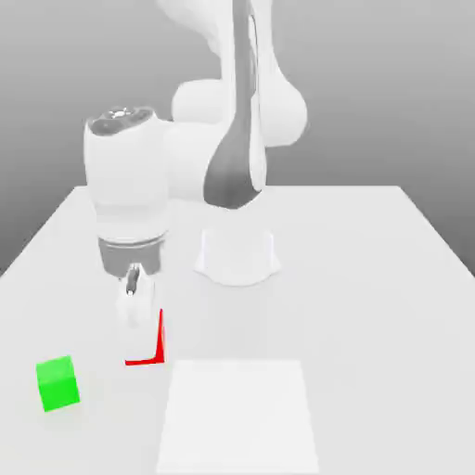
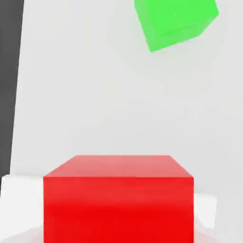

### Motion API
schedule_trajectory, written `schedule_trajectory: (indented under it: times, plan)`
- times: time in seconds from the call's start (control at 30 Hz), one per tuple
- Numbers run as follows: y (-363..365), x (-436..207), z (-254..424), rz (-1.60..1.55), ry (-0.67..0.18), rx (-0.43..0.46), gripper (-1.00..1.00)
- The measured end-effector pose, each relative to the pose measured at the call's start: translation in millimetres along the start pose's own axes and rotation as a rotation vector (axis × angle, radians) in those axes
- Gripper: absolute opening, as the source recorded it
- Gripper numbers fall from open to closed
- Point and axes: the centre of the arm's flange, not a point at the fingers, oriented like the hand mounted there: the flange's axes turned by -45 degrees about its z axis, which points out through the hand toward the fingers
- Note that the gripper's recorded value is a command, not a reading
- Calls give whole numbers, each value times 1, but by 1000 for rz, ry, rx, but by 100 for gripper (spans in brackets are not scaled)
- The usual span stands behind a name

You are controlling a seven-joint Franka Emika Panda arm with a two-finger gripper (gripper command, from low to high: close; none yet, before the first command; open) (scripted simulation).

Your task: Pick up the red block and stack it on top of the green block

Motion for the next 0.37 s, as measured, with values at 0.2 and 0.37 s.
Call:
schedule_trajectory:
  times: [0.2, 0.37]
  plan:
    - [8, 71, 33, 199, 19, -8, -100]
    - [8, 71, 54, 199, 19, -8, 100]
